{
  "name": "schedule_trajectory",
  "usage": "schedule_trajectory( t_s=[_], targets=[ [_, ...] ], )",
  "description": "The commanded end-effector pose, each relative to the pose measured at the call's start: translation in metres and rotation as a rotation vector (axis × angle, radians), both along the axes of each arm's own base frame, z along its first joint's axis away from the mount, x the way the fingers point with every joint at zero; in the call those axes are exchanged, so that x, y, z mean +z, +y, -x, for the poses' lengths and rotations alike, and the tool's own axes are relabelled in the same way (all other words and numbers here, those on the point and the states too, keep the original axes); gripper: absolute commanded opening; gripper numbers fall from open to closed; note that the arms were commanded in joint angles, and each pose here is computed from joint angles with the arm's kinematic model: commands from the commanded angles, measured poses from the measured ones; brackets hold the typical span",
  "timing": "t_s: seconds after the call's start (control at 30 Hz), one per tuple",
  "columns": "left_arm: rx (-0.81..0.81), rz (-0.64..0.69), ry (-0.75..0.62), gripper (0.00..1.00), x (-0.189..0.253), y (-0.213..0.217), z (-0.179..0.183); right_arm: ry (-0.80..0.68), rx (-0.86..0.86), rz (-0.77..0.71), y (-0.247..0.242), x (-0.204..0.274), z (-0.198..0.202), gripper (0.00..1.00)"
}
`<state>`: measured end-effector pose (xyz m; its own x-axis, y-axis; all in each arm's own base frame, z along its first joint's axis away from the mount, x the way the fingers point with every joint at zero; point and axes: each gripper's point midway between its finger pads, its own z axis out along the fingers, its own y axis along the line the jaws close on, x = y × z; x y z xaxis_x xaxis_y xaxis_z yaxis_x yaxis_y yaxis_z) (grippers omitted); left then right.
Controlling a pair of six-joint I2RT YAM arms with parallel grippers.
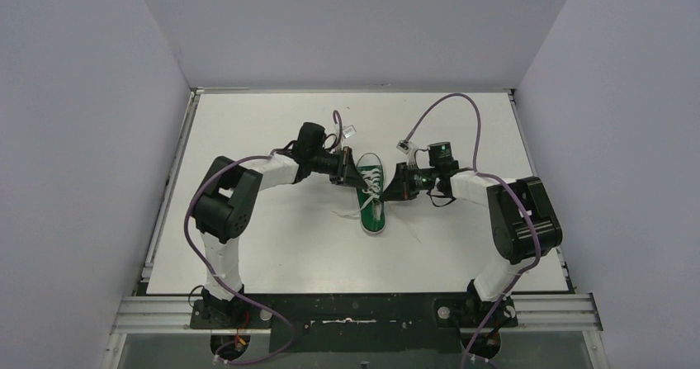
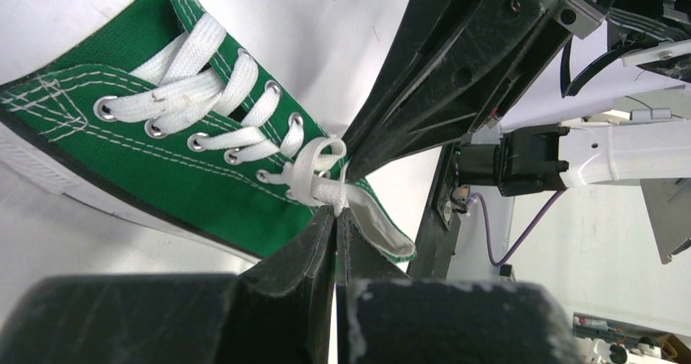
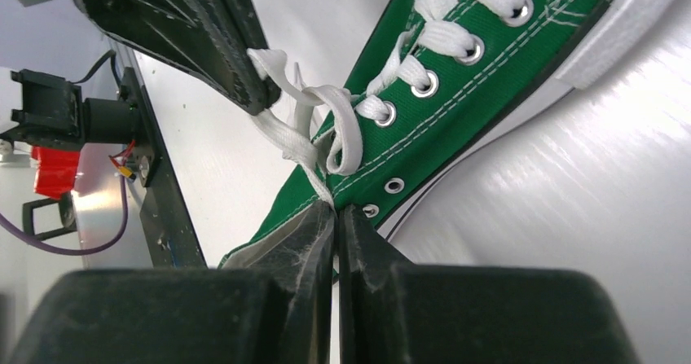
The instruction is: Tie the shoes
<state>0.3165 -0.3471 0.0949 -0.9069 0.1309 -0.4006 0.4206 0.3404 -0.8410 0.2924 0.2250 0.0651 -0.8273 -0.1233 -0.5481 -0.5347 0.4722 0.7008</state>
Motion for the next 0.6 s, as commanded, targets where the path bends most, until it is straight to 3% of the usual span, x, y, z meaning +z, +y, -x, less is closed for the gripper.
schedule_trajectory(
  t_s=[0.0,0.23,0.37,0.57],
  targets=[
    [0.007,0.043,-0.138,0.00,0.037,0.003,0.001,-0.076,-0.070,-0.008,-0.005,0.030,-0.011,0.00],
    [0.012,-0.023,-0.135,0.00,0.024,0.004,0.026,-0.071,-0.149,0.010,-0.010,0.045,-0.011,0.00],
    [-0.014,-0.034,-0.122,0.00,0.016,-0.004,0.044,-0.040,-0.132,0.034,-0.014,0.034,-0.004,0.07],
    [0.004,0.005,-0.084,0.00,0.016,-0.012,0.041,-0.011,-0.160,0.035,-0.017,0.016,0.003,0.12]
  ],
)
